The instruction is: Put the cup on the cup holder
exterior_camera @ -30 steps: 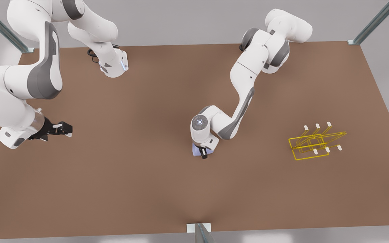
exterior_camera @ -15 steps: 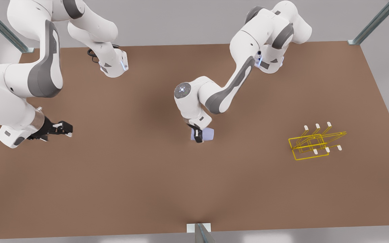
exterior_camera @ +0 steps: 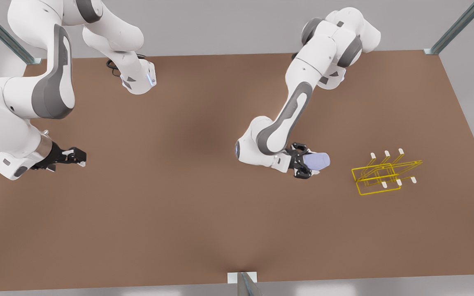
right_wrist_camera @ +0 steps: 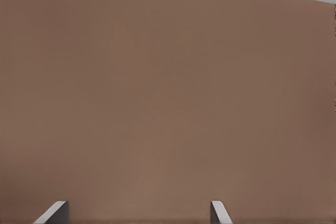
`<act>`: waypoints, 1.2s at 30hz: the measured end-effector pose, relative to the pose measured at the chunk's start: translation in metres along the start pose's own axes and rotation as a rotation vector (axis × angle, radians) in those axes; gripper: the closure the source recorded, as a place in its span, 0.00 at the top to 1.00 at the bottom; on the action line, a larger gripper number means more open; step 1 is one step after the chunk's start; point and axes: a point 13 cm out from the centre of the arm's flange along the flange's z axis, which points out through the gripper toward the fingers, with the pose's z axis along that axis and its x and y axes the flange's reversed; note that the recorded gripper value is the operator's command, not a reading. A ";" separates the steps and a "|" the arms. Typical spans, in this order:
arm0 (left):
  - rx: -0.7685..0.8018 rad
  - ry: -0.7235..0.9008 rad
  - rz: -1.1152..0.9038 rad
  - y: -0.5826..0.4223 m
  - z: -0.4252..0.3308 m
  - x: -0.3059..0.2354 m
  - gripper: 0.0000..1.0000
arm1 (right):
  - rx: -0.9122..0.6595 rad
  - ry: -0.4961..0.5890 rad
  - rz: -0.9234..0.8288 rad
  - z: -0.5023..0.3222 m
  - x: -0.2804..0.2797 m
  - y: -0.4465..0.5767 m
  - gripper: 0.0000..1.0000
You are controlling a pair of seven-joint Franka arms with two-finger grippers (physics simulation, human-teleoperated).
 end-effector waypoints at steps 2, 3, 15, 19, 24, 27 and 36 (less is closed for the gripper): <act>-0.032 -0.069 0.012 0.000 0.030 -0.010 0.77 | 0.001 0.001 0.003 0.000 0.001 -0.002 1.00; -0.045 -0.095 0.019 0.001 0.042 -0.014 0.77 | 0.001 0.000 0.003 -0.001 0.001 -0.002 1.00; -0.121 -0.266 0.081 0.027 0.129 -0.045 0.77 | 0.002 -0.002 0.004 -0.003 0.001 -0.003 1.00; -0.115 -0.313 0.083 0.028 0.155 -0.052 0.77 | 0.001 -0.002 0.003 -0.002 0.001 -0.003 1.00; -0.093 -0.376 0.065 0.021 0.181 -0.066 0.77 | 0.002 -0.003 0.003 -0.003 0.001 -0.003 1.00; -0.088 -0.422 0.078 0.028 0.204 -0.067 0.77 | 0.002 -0.004 0.003 -0.002 0.001 -0.003 1.00; -0.039 -0.486 0.081 0.041 0.240 -0.072 0.77 | 0.002 -0.005 0.004 -0.002 0.001 -0.003 1.00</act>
